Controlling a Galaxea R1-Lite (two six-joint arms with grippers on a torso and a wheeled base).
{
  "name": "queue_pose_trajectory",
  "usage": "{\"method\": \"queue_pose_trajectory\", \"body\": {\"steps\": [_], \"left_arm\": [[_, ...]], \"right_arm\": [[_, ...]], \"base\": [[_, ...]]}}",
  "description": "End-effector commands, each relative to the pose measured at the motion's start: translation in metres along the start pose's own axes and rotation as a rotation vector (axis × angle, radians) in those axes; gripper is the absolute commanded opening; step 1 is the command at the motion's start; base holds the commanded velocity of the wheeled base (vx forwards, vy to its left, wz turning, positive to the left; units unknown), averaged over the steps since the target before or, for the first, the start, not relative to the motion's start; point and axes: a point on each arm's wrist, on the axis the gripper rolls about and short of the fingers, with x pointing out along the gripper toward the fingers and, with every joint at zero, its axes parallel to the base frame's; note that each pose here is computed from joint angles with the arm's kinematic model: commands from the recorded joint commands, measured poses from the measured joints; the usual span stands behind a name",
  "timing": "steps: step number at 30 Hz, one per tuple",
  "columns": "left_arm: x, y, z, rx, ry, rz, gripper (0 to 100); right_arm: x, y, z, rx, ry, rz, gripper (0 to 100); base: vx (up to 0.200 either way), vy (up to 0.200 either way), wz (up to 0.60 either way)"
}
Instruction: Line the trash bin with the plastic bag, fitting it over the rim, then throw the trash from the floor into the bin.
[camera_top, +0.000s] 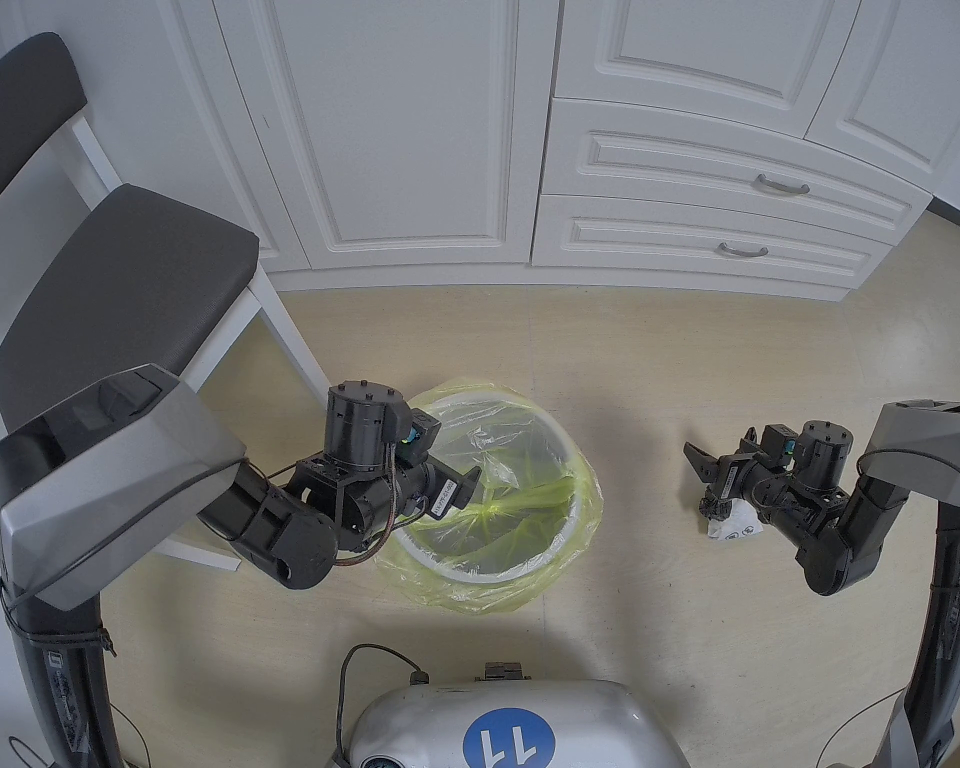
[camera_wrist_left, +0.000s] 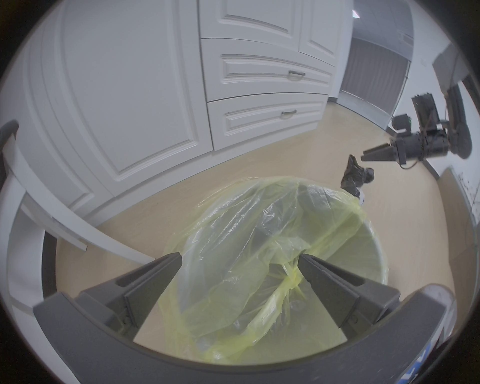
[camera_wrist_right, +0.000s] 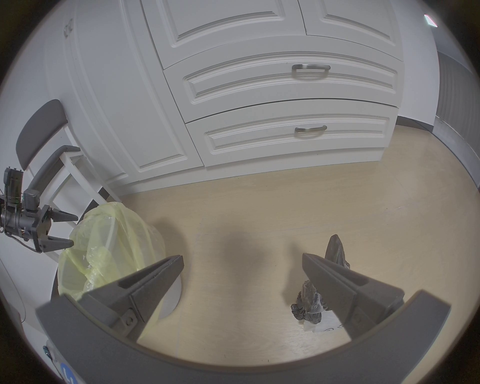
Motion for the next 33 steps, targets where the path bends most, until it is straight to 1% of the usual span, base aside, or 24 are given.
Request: {"method": "queue_pose_trajectory", "body": {"steps": [1,2,4,6,9,11,12,13,16,19,22,23,24,26,27,28,33], "left_arm": [[-0.007,0.002,0.002,0.038,0.0,-0.005,100],[-0.003,0.0,-0.004,0.066,0.021,-0.012,100],[0.007,-0.003,-0.012,0.085,0.04,-0.017,100],[0.012,-0.002,-0.012,0.089,0.037,-0.013,100],[0.033,0.01,-0.013,0.087,0.021,0.024,100],[0.033,0.01,-0.013,0.087,0.021,0.024,100],[0.044,0.025,-0.008,0.073,-0.005,0.062,100],[0.046,0.032,-0.005,0.065,-0.007,0.075,100],[0.045,0.042,0.0,0.048,0.005,0.085,100],[0.044,0.043,0.001,0.025,0.01,0.084,100],[0.044,0.045,0.003,0.003,0.001,0.09,100],[0.044,0.045,0.003,0.003,0.001,0.09,100],[0.044,0.045,0.002,-0.014,0.006,0.086,100],[0.043,0.042,0.001,-0.029,0.005,0.082,100],[0.043,0.042,0.001,-0.029,0.005,0.082,100],[0.042,0.04,-0.001,-0.046,0.005,0.077,100],[0.036,0.035,0.006,-0.066,-0.01,0.058,100]], "right_arm": [[0.0,0.001,0.001,-0.001,-0.003,0.002,100],[-0.001,0.001,0.001,-0.002,-0.001,0.002,100],[-0.002,0.001,0.002,-0.002,-0.003,0.002,100],[-0.002,0.001,0.002,-0.002,-0.003,0.004,100],[-0.003,0.002,0.003,-0.002,-0.003,0.018,100],[-0.003,0.002,0.003,-0.002,-0.003,0.018,100],[-0.004,0.002,0.003,-0.003,-0.002,0.021,100],[-0.004,0.003,0.003,-0.003,-0.001,0.024,100],[-0.006,0.008,-0.002,-0.003,0.02,0.038,100],[-0.008,0.022,-0.011,-0.006,0.056,0.083,100],[-0.007,0.038,-0.027,-0.007,0.103,0.13,100],[-0.007,0.038,-0.027,-0.007,0.103,0.13,100],[-0.006,0.048,-0.038,-0.007,0.121,0.157,100],[-0.004,0.056,-0.048,0.002,0.121,0.178,100],[-0.004,0.056,-0.049,0.003,0.122,0.179,100],[0.0,0.062,-0.06,0.008,0.119,0.194,100],[0.009,0.065,-0.083,0.021,0.16,0.204,100]], "base": [[0.0,0.0,0.0],[0.0,0.0,0.0],[0.0,0.0,0.0],[0.0,0.0,0.0],[0.0,0.0,0.0],[0.0,0.0,0.0],[0.0,0.0,0.0],[0.0,0.0,0.0],[0.0,0.0,0.0],[0.0,0.0,0.0],[0.0,0.0,0.0],[0.0,0.0,0.0],[0.0,0.0,0.0],[0.0,0.0,0.0],[0.0,0.0,0.0],[0.0,0.0,0.0],[0.0,0.0,0.0]]}}
